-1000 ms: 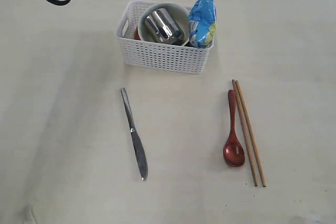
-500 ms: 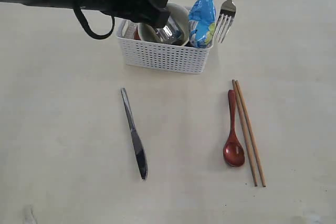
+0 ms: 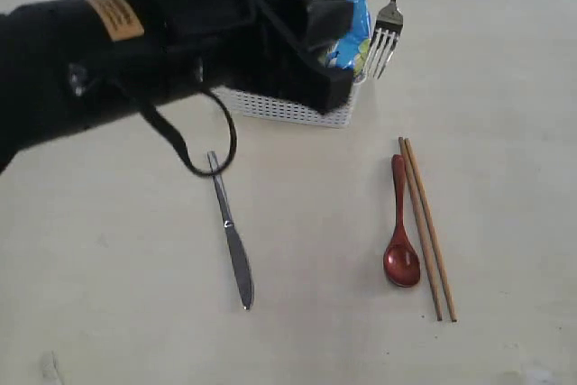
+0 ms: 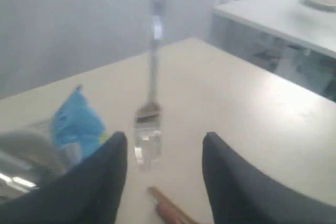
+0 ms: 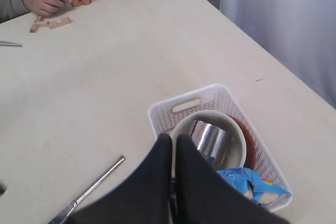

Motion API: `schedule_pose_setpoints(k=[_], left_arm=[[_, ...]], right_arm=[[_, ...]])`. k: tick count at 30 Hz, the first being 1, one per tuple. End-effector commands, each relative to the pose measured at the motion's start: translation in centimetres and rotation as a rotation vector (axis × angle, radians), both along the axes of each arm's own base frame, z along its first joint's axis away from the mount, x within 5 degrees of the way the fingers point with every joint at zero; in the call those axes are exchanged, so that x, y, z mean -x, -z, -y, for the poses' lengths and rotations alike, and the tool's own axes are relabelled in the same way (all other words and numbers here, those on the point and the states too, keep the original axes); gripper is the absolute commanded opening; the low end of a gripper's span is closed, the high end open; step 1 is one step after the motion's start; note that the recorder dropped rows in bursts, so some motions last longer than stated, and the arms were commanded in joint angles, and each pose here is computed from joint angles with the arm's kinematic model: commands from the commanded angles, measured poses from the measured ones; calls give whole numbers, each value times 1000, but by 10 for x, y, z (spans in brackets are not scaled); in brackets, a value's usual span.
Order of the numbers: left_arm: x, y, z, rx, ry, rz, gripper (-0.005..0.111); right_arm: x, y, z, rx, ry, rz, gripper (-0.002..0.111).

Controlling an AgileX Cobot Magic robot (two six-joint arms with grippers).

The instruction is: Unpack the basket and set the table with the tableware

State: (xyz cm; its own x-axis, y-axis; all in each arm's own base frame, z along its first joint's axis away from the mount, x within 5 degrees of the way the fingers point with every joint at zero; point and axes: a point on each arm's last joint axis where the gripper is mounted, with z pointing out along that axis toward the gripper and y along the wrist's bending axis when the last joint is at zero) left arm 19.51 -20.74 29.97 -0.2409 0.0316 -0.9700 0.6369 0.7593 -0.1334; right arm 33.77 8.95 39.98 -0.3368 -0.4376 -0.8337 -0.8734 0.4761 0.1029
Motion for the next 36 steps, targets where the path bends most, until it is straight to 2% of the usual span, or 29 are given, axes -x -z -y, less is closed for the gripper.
schedule_pose_setpoints(k=[1,5,7,12,15,22,27,29,36], left_arm=[[42,0,13,135,131,-20,43],[74,14,11,289,317,-85,40],[77,20,4,336,351,-85,39],[42,36,-30,274,144,-113,39],[27,36,-45,244,118,-116,39],[2,21,-75,239,288,-208,39],[-10,18,-104,332,480,-179,39],[-22,30,-114,320,438,-197,39],[-43,66,-113,270,439,-222,39]], right_arm=[[2,-5,-2,-49,-13,12,0],[2,-5,-2,-52,-13,12,0],[2,-5,-2,-55,-9,5,0],[10,3,-25,-34,-79,-18,0],[18,9,-46,34,-166,6,0],[35,11,-80,58,-281,17,0],[37,13,-83,59,-289,6,0],[37,17,-83,60,-291,-6,0],[41,17,-90,19,-315,-18,0]])
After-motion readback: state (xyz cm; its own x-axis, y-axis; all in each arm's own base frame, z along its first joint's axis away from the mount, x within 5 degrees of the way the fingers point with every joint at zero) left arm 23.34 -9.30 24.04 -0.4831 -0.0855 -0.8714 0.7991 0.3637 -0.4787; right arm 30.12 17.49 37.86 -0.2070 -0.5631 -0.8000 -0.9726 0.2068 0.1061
